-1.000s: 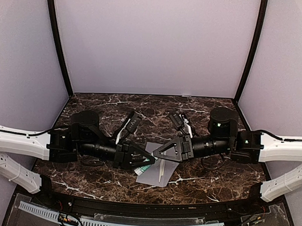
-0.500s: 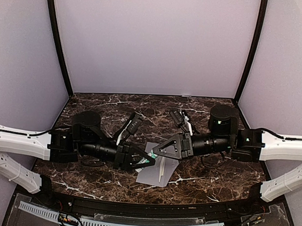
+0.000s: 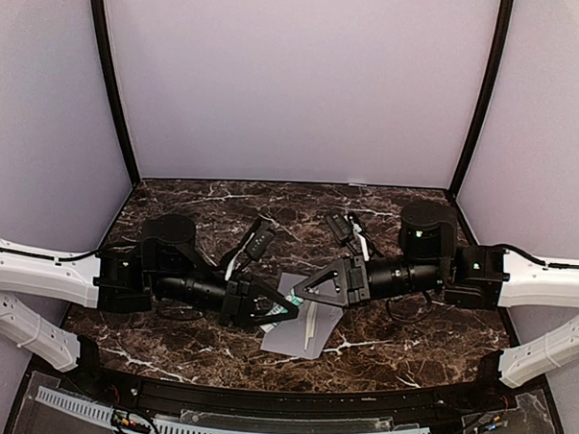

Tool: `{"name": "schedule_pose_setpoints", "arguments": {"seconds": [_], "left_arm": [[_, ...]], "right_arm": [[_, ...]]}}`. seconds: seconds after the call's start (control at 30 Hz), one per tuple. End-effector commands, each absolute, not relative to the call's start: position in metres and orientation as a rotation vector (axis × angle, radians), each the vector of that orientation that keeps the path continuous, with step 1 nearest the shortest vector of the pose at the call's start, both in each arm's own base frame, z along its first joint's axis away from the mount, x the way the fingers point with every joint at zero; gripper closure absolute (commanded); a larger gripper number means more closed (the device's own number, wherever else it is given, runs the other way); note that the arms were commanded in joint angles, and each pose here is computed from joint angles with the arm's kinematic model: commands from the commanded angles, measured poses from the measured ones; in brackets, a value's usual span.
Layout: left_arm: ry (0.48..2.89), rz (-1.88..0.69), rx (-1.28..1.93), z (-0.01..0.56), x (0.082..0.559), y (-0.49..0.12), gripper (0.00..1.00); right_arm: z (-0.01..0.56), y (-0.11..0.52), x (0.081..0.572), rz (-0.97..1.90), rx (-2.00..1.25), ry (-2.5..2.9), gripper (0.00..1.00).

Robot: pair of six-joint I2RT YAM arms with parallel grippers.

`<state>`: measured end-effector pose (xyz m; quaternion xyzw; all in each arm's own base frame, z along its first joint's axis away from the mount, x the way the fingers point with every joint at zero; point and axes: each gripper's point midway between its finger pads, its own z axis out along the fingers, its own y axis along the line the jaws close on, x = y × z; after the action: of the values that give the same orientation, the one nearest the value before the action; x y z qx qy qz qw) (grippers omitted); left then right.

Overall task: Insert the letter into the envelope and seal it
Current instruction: Open the solid glue cap from the solid glue, then place the solid glue cap at the center of the board.

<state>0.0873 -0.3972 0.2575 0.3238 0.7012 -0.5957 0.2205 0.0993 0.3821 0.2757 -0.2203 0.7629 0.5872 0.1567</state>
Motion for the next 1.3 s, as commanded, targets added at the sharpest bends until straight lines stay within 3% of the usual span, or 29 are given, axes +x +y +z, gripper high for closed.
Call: {"name": "schedule_pose_setpoints", "arguments": {"seconds": [0.0, 0.8, 1.0, 1.27], "left_arm": [[1.955, -1.649, 0.922, 0.253, 0.083, -0.396, 0.96], [2.000, -1.650, 0.938, 0.244, 0.077, -0.389, 0.99], [2.104, -1.523, 0.839, 0.247, 0.115, -0.359, 0.99], [2.153, -1.272, 0.605, 0.255, 0.224, -0.271, 0.98]], "right_arm": [[0.297, 0.378, 0.113, 1.659, -0.600, 2.109, 0.97], [0.299, 0.339, 0.140, 1.524, -0.495, 2.127, 0.98], [0.272, 0.301, 0.175, 1.111, -0.334, 2.305, 0.96], [0.212, 0.227, 0.234, 0.600, -0.056, 2.487, 0.96]]}}
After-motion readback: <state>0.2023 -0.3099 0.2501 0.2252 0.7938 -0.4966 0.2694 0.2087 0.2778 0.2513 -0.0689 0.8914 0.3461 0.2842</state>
